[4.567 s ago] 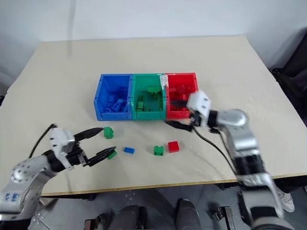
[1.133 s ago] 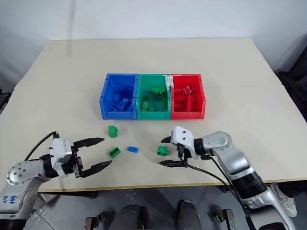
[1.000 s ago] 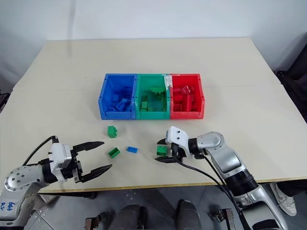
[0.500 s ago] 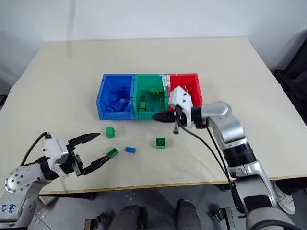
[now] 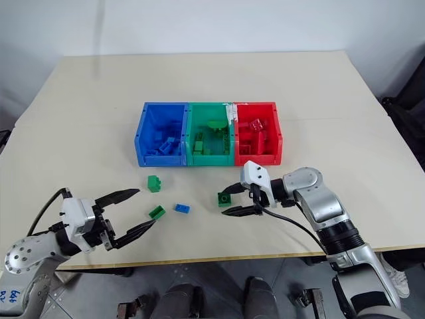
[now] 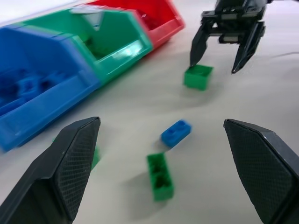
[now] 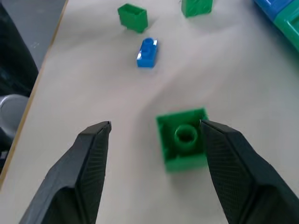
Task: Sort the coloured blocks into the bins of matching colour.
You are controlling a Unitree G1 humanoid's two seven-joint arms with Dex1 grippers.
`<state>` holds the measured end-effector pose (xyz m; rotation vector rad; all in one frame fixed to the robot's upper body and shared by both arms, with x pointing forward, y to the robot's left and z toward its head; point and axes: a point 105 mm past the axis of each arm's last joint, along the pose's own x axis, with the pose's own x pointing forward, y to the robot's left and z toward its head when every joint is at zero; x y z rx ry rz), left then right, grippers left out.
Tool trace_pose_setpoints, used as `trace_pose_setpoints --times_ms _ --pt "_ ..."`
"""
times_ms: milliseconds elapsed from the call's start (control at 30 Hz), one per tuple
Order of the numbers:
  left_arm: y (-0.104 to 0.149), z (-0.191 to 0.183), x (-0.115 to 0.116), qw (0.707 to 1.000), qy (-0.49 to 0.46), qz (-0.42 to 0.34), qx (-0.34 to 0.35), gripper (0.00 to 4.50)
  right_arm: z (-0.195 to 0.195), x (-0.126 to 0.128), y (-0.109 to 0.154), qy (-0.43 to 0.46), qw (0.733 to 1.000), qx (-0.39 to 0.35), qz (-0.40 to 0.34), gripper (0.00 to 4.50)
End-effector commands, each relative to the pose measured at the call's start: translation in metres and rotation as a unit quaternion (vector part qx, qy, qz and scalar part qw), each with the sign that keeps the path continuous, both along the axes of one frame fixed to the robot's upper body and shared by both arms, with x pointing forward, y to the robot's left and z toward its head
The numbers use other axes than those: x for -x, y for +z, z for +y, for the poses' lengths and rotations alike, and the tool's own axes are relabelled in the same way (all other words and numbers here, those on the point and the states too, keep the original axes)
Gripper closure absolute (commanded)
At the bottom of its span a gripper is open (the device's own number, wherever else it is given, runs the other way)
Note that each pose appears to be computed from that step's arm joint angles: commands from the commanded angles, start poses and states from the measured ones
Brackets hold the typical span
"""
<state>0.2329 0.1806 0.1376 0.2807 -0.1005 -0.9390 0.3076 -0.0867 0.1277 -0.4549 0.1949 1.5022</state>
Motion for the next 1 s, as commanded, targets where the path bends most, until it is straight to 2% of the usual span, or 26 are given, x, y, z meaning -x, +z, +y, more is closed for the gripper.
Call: trace_pose_setpoints --times_ms 33,433,633,733,867,1000 --pt "0.003 -0.015 0.002 0.999 -0.032 -0.007 0.005 0.00 0.005 -0.004 -0.004 -0.001 0.999 0.014 -0.047 1.58" --pt "0.004 -0.013 0.001 0.999 -0.031 -0.008 0.003 0.00 0.016 -0.004 -0.010 0.005 0.999 0.002 -0.044 1.58" --pt "0.003 -0.013 0.001 1.000 -0.026 -0.009 0.003 0.00 0.020 -0.020 -0.015 -0.028 0.997 0.018 -0.065 1.58" --pt "0.004 -0.012 0.000 1.000 -0.024 -0.011 0.002 0.00 0.024 -0.020 -0.014 -0.022 0.997 0.016 -0.074 2.22" --pt "0.004 -0.012 -0.001 1.000 -0.022 -0.012 0.003 0.00 0.026 -0.018 -0.007 -0.018 0.997 0.002 -0.078 3.47" --pt "0.005 -0.011 -0.001 1.000 -0.018 -0.014 0.005 0.00 0.026 -0.014 0.013 -0.017 0.997 -0.047 -0.067 3.47"
